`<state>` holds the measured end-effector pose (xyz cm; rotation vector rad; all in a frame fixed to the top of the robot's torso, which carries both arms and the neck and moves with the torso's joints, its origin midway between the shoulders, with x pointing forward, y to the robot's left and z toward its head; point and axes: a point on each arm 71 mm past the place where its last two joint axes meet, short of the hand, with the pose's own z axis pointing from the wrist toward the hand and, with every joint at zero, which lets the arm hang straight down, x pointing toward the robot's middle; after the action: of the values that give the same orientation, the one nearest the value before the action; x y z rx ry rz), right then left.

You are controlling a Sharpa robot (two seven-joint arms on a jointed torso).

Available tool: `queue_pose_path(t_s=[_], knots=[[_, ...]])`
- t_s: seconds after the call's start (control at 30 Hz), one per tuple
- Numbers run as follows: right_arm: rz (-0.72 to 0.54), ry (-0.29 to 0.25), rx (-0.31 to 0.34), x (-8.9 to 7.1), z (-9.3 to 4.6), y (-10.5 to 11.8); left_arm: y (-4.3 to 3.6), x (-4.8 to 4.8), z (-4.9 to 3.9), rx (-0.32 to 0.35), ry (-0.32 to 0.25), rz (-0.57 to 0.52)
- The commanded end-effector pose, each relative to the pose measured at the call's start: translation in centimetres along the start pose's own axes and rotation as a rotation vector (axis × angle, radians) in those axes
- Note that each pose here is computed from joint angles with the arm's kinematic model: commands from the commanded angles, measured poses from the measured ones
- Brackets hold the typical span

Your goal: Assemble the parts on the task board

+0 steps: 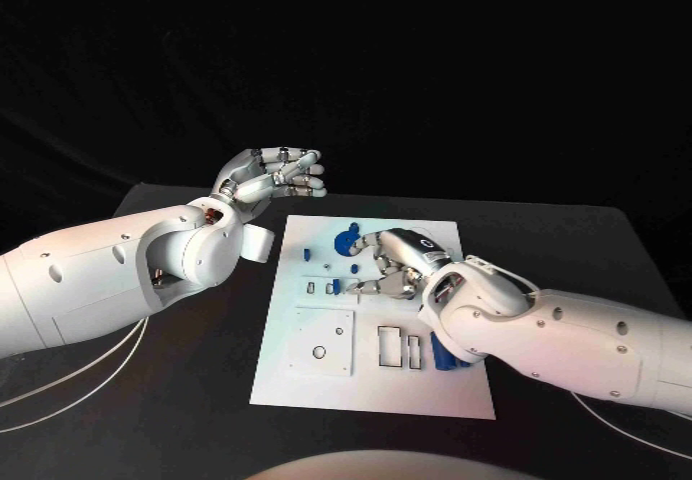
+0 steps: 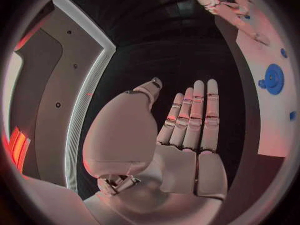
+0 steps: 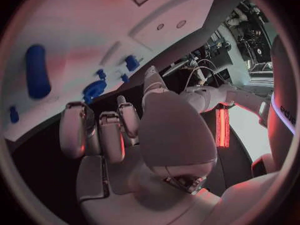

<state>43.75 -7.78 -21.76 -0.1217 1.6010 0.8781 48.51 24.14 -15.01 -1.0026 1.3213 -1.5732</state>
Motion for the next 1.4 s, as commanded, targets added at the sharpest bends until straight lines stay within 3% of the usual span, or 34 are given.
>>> queue_pose_path(t_s=[0.03, 0.17, 0.37, 0.53, 0.7, 0.97, 1.4], knots=[[0.139, -0.071, -0.046, -2.4, -0.8, -0.4, 0.71, 0.06, 0.07, -0.093, 0.076, 0.105], [0.238, -0.073, -0.026, -5.1, -2.0, -1.7, 1.53, -0.26, 0.08, -0.186, 0.132, 0.201], [0.307, -0.094, 0.028, -8.0, -3.4, -4.0, 3.19, 0.28, -0.18, -0.381, 0.284, 0.366], [0.318, -0.111, 0.086, -9.5, -4.2, -6.1, 4.13, 1.26, 0.08, -0.501, 0.372, 0.680], [0.319, -0.116, 0.116, -9.9, -4.4, -7.0, 4.56, 2.04, 0.71, -0.584, 0.410, 0.829], [0.316, -0.117, 0.138, -10.1, -4.3, -7.7, 4.88, 3.02, 1.66, -0.680, 0.436, 0.950], [0.313, -0.114, 0.154, -10.0, -4.1, -8.0, 4.96, 4.12, 2.92, -0.735, 0.482, 1.081]])
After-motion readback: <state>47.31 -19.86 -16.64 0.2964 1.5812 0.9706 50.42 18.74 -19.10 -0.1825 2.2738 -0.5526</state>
